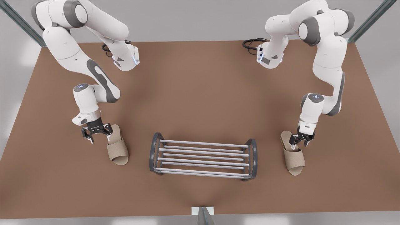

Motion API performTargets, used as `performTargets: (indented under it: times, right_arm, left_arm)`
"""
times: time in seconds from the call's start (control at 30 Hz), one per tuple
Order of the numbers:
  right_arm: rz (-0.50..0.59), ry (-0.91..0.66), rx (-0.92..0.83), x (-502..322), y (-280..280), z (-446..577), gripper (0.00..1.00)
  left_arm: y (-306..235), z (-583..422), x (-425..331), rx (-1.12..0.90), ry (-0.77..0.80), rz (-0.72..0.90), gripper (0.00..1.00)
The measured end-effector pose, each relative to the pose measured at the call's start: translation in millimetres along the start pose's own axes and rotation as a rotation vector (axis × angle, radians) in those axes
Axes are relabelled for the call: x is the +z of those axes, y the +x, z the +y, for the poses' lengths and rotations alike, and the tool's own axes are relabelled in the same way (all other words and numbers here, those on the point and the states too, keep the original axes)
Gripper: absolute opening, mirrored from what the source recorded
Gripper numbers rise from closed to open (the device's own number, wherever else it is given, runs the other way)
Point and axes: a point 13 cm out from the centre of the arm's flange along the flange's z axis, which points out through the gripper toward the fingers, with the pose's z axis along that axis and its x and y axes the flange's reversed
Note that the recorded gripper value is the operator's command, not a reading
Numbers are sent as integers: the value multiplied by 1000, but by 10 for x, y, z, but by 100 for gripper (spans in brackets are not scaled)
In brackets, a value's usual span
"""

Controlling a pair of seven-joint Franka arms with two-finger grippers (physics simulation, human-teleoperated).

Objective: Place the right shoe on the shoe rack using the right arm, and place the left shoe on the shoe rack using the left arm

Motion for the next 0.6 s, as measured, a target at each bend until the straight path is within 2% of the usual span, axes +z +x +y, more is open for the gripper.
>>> performTargets:
  times: [0.6]
  right_arm:
    - [8, -48, -54, 420, 16, 188, 100]
  left_arm:
    - [-112, 10, 202, -17, 15, -29, 99]
